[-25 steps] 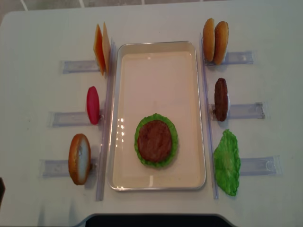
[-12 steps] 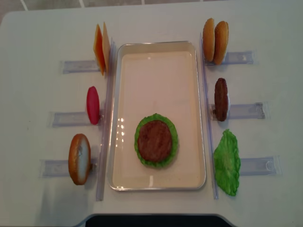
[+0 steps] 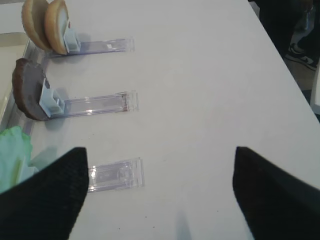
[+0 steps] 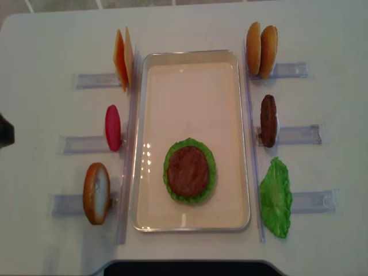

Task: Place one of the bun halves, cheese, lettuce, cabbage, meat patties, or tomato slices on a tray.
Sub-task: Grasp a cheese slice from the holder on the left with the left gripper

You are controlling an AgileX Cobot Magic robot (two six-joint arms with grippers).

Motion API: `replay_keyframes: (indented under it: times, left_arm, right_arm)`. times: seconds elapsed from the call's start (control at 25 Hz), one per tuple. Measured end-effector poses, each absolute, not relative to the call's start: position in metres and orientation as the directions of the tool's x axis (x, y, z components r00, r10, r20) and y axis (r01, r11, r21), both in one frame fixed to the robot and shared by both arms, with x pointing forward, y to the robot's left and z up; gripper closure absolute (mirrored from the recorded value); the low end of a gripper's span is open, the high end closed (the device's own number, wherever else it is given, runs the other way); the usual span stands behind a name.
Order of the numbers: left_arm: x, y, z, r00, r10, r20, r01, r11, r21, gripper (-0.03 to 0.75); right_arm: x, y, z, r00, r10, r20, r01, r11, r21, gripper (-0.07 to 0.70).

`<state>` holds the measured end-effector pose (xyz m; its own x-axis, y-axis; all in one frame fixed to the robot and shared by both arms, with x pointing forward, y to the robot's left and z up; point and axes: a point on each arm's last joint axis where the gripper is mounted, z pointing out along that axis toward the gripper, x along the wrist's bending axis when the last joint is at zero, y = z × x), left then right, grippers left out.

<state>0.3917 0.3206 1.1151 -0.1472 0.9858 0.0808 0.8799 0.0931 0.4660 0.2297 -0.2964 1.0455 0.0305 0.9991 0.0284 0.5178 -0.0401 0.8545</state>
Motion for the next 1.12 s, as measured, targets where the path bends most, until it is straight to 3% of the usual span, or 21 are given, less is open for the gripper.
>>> replay_keyframes:
  times: [0.24, 0.64, 1.12]
  left_arm:
    - [0.439, 0.322, 1.118, -0.143, 0.987, 0.075, 0.923, 0.106, 0.371, 0.024]
    - [0.507, 0.324, 1.122, -0.141, 0.988, 0.056, 0.933, 0.114, 0.342, 0.024]
    - [0.582, 0.326, 1.099, -0.139, 0.99, 0.028, 0.949, 0.125, 0.29, 0.024]
  right_arm:
    - [0.23, -0.296, 1.045, 0.03, 0.999, 0.028, 0.518, -0.04, 0.855, 0.044]
    - [0.23, -0.296, 1.045, 0.03, 0.999, 0.028, 0.518, -0.04, 0.855, 0.044]
    - [0.23, -0.296, 1.045, 0.03, 0.999, 0.028, 0.518, -0.04, 0.855, 0.044]
